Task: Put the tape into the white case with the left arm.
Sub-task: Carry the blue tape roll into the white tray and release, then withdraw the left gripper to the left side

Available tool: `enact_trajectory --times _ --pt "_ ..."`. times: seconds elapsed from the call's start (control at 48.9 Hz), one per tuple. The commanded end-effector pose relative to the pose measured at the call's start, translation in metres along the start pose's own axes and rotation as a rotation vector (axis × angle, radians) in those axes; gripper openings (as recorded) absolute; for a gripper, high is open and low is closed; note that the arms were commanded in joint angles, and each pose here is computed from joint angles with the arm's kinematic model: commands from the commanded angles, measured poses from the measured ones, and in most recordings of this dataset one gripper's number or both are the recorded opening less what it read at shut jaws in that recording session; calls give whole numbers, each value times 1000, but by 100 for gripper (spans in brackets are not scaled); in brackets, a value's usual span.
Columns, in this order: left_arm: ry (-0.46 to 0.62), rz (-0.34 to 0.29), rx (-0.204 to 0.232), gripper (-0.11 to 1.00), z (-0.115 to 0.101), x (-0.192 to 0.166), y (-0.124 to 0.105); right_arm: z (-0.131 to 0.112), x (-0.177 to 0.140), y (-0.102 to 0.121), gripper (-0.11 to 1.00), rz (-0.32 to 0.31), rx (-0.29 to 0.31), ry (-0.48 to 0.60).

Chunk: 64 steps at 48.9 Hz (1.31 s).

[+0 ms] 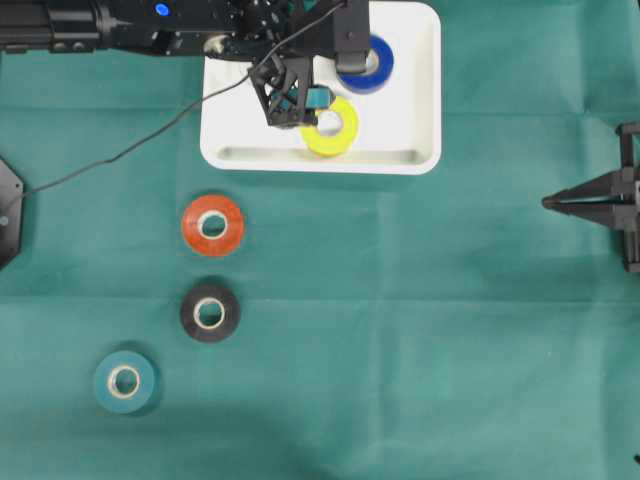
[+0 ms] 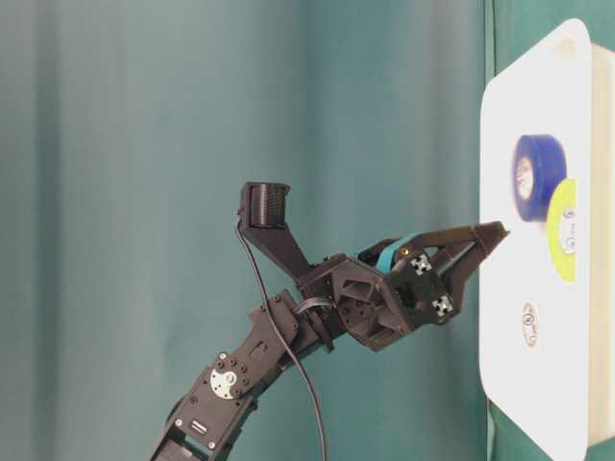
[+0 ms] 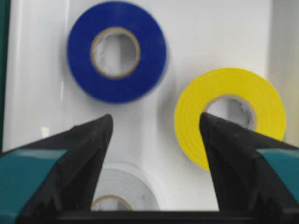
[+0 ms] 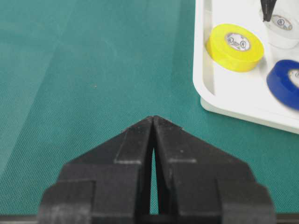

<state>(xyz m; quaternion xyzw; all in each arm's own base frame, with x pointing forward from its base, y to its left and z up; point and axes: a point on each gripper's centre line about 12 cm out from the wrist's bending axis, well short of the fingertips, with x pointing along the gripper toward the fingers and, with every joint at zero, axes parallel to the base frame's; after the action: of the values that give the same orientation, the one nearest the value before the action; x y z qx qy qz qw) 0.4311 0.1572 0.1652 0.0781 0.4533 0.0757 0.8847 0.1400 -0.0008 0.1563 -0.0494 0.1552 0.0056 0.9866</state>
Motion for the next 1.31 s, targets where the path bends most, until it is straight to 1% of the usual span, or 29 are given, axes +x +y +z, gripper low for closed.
enact_trajectory --times 0.0,0.123,0.286,0.573,0.818,1.064,1.289 --pt "-49 17 -2 72 12 -16 4 5 1 0 -10 0 2 -15" --pt "-51 17 -6 72 9 -22 2 5 1 0 -10 0 2 -14" --pt "-50 16 -9 72 -5 -45 -3 5 1 -1 -10 -2 2 -14" --pt "-40 12 -11 72 -43 -84 -17 5 1 0 -10 0 2 -14" --pt "-17 4 -12 72 -74 -100 -29 5 1 -1 -10 -1 2 -12" --pt "-9 1 -12 72 -98 -115 -38 5 1 -1 -10 -2 2 -12" --pt "-24 6 -14 72 -120 -133 -46 5 1 -1 -10 -2 2 -15"
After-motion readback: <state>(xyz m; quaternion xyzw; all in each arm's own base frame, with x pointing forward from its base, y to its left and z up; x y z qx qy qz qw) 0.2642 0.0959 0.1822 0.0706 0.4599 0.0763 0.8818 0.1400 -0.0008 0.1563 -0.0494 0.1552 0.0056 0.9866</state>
